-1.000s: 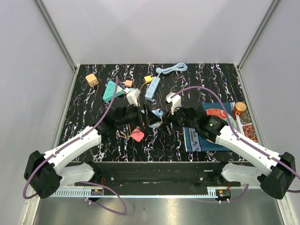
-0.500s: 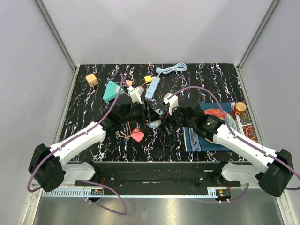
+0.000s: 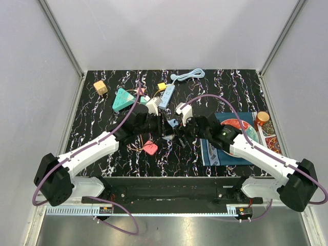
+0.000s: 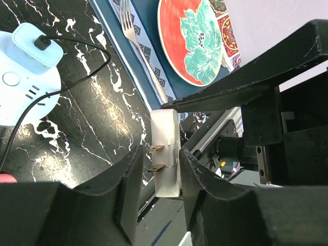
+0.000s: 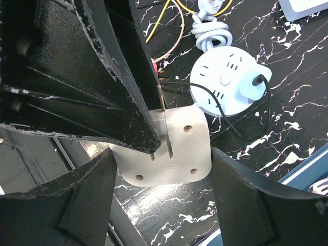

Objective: Insert the plug
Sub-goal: Adjust the plug.

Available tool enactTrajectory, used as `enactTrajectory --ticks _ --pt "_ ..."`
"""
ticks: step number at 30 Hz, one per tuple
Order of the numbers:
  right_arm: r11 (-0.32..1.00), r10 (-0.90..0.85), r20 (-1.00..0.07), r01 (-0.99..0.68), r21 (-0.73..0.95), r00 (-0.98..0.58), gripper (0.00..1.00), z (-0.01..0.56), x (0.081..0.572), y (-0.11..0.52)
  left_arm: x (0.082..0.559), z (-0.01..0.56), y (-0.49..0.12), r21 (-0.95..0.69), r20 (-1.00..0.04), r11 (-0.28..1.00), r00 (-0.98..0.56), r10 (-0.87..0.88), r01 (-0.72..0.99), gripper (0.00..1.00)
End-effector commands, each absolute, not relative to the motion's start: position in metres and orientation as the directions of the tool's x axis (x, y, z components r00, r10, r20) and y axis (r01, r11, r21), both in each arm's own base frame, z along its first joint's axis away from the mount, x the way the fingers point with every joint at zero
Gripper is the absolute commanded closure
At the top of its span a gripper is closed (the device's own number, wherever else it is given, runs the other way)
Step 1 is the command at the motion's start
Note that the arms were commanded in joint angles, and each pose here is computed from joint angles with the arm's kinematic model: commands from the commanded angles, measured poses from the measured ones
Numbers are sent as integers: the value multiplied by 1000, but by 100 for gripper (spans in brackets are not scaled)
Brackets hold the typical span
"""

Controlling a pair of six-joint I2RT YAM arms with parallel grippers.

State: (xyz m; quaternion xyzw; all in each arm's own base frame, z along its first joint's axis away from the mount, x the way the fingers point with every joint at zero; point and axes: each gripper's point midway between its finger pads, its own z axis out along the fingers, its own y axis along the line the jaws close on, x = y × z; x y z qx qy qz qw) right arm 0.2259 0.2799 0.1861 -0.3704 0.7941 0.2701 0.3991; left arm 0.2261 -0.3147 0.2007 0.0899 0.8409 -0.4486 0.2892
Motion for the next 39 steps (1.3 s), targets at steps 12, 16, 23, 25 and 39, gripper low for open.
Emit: enactTrajectory --ticks 12,16,23,25,39 --pt "584 -278 -896 -802 127 -345 49 221 238 294 231 232 -319 -716 -623 522 -763 -176 464 100" --pt "612 -194 -900 -765 200 -390 24 230 238 296 233 241 -305 -710 -654 528 -715 -247 466 100" --pt "643 44 -899 -677 359 -435 0 263 246 293 239 266 -271 -728 -678 507 -597 -429 462 100" --pt "599 143 -878 -666 445 -458 0 276 247 293 236 269 -262 -736 -673 495 -575 -465 462 100" --pt "91 425 -603 -631 771 -675 7 305 233 318 217 306 -245 -774 -601 305 -493 -629 555 100"
